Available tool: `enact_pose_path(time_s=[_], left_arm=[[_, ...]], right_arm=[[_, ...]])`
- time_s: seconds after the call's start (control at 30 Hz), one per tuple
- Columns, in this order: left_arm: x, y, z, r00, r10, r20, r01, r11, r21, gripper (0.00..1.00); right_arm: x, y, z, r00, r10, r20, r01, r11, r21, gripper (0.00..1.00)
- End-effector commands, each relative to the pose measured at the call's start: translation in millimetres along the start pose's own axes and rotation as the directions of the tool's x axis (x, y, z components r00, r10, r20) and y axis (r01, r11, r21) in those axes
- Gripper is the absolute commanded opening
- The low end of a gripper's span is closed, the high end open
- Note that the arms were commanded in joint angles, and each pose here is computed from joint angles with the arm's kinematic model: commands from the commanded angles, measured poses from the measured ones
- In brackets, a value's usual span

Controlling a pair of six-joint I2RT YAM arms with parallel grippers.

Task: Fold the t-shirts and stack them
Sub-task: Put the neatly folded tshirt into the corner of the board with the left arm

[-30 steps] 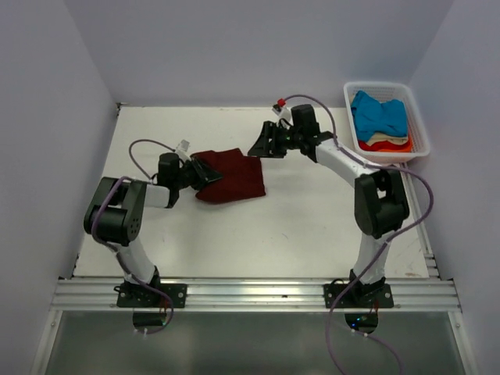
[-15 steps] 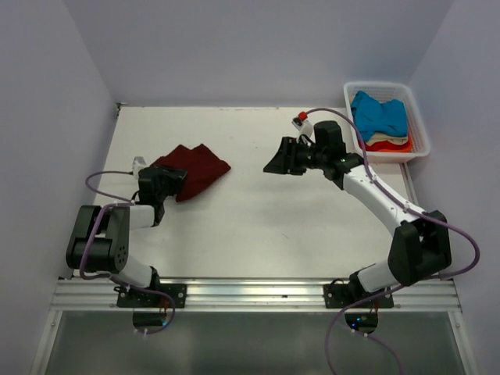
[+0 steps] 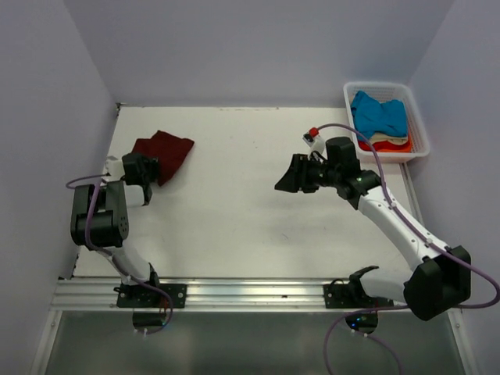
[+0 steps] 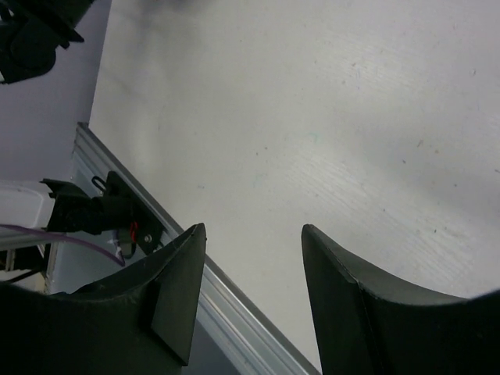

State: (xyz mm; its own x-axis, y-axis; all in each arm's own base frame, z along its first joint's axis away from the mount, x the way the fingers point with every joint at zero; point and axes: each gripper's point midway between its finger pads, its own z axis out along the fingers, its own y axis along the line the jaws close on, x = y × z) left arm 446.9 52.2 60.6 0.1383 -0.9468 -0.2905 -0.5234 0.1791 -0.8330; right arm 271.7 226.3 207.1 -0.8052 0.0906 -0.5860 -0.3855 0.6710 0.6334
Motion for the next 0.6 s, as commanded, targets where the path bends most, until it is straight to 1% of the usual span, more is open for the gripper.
enact_pose_path(time_s=[0.0,0.03,0.07,0.1,0.13,0.17,0.2,0.23,0.33,0.37,0.4,0.47,0.5,0.53,0.57], left_arm=[[-25,-47,23,0.997,-0.056,0.058,0.050,0.994,0.097,0.00],[-26,-42,32,0.997,-0.056,0.061,0.051,0.995,0.082,0.00],[-31,-57,38,0.996,-0.057,0.071,0.049,0.993,0.108,0.00],[-29,-49,48,0.997,-0.050,0.063,0.046,0.996,0.075,0.00],[-32,-50,55,0.997,-0.052,0.064,0.048,0.996,0.072,0.00],[-38,-62,61,0.996,-0.061,0.071,0.055,0.994,0.092,0.00],[-38,-54,71,0.995,-0.066,0.069,0.061,0.995,0.074,0.00],[-46,-61,76,0.994,-0.078,0.080,0.071,0.994,0.089,0.00],[-55,-48,94,0.991,-0.103,0.086,0.098,0.993,0.063,0.00],[-60,-53,100,0.990,-0.110,0.090,0.104,0.992,0.070,0.00],[-58,-42,109,0.990,-0.115,0.086,0.111,0.993,0.048,0.00],[-71,-43,119,0.987,-0.132,0.092,0.127,0.990,0.059,0.00],[-72,-33,127,0.987,-0.134,0.089,0.131,0.991,0.042,0.00],[-83,-40,132,0.986,-0.141,0.093,0.134,0.988,0.070,0.00],[-84,-32,140,0.986,-0.139,0.090,0.134,0.989,0.060,0.00]], right_arm=[[11,-2,-13,1.000,-0.004,-0.014,0.005,0.999,0.036,0.56],[12,-3,-16,1.000,-0.008,-0.013,0.008,0.999,0.044,0.56],[12,-2,-20,1.000,-0.011,-0.006,0.011,0.999,0.049,0.56],[15,-3,-23,1.000,-0.009,-0.017,0.010,0.998,0.062,0.56],[14,-3,-26,1.000,-0.014,-0.014,0.015,0.997,0.076,0.56],[18,-5,-29,1.000,-0.008,-0.029,0.011,0.996,0.093,0.56],[17,-4,-34,1.000,-0.014,-0.019,0.016,0.995,0.100,0.56],[14,-3,-36,1.000,-0.016,-0.012,0.017,0.994,0.109,0.56],[11,-1,-45,1.000,-0.013,-0.007,0.014,0.991,0.131,0.55],[12,-1,-46,1.000,-0.009,-0.013,0.011,0.990,0.142,0.55],[11,0,-47,1.000,-0.010,-0.011,0.011,0.990,0.144,0.55],[10,-1,-50,1.000,-0.004,-0.015,0.007,0.987,0.159,0.55],[10,-1,-50,1.000,-0.003,-0.017,0.006,0.987,0.162,0.55],[11,-2,-50,1.000,0.001,-0.022,0.003,0.986,0.168,0.55],[10,-2,-50,1.000,0.002,-0.020,0.001,0.985,0.171,0.55]])
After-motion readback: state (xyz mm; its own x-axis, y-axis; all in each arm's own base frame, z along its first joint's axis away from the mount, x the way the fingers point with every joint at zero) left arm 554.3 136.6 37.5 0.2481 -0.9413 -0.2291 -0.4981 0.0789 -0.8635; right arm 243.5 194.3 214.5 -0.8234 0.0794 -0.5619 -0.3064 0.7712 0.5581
